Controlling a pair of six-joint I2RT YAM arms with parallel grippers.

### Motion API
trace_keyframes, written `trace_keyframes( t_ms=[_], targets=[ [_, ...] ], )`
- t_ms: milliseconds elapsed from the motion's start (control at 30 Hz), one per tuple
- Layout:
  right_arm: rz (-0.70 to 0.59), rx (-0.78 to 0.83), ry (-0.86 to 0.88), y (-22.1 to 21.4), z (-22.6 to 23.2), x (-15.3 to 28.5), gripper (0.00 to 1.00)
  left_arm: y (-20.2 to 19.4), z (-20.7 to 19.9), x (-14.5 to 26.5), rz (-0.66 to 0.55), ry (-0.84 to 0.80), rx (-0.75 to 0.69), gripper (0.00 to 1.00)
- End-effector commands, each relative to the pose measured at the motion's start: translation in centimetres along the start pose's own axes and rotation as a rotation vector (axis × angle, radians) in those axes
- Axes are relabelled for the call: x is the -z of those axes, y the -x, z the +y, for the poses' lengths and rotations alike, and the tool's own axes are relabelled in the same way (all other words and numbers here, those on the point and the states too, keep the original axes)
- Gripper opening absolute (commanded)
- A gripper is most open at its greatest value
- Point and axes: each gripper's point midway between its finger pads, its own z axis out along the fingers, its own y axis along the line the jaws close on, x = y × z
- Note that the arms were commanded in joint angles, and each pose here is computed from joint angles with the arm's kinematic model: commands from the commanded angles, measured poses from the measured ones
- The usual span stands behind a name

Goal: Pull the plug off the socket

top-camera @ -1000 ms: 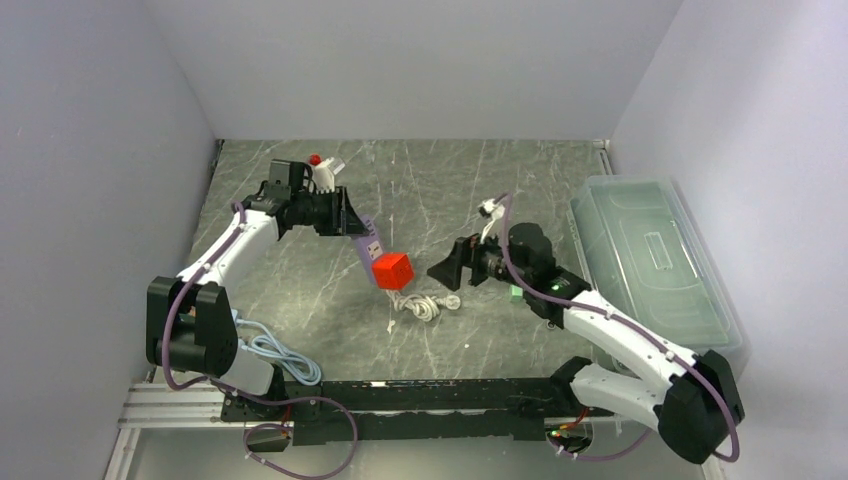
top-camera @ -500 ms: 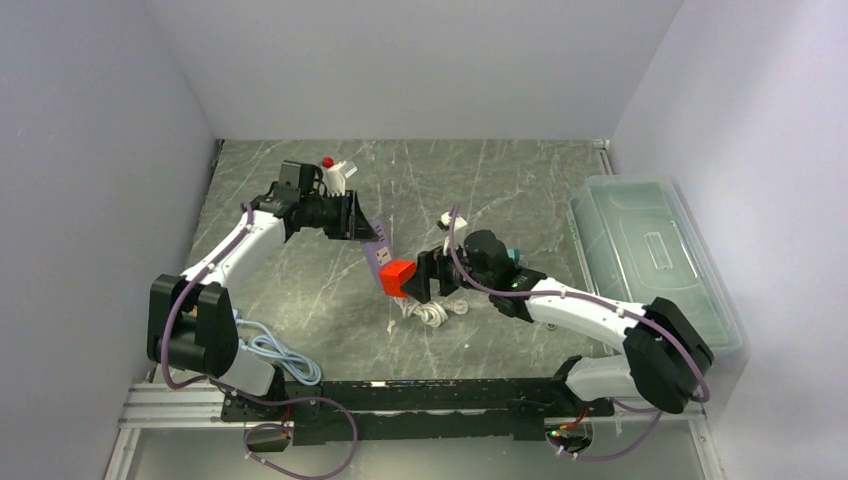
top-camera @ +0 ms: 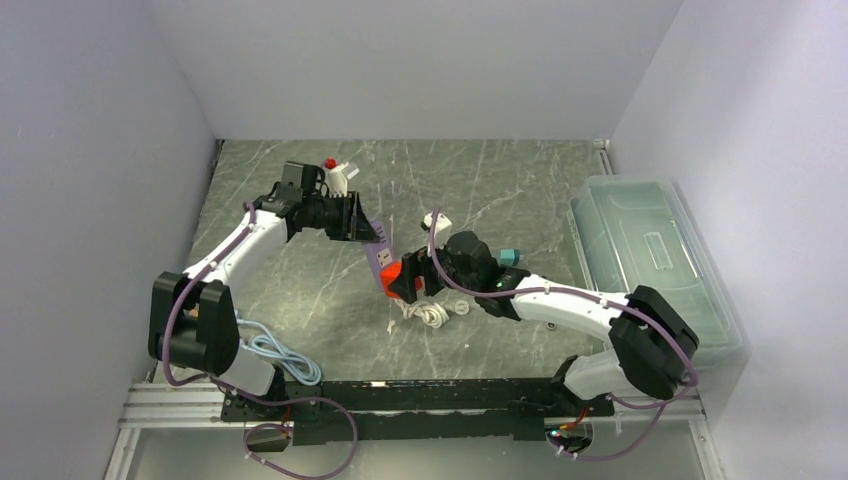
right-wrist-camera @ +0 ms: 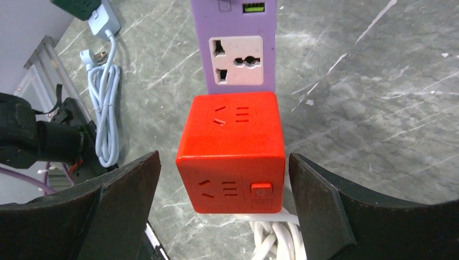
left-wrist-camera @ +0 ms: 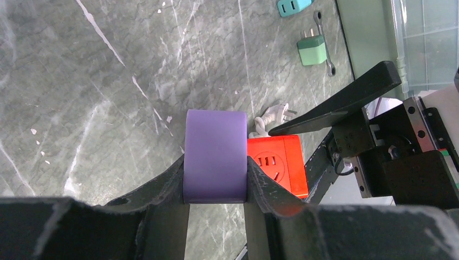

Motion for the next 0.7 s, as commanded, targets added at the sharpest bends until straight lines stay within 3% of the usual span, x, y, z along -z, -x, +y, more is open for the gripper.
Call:
trace_keyframes(
  t_ms=[0, 433, 667],
  targets=[
    [-0.078, 0.049, -0.011, 2.9, 0.8, -0.6, 0.91, 0.8, -1.7, 0.2, -0.012, -0.070, -0.037, 0.00],
    [-0.044, 0.053, -0.045, 1.6, 0.3, -1.4, 0.85, 0.7, -1.7, 0.0, -0.008, -0.074, -0.034, 0.00],
    [-0.042, 0.069, -0.025, 1.6, 0.6, -1.6, 0.63, 0.7, -1.8, 0.0, -0.006, -0.078, -0.036, 0.00]
  ],
)
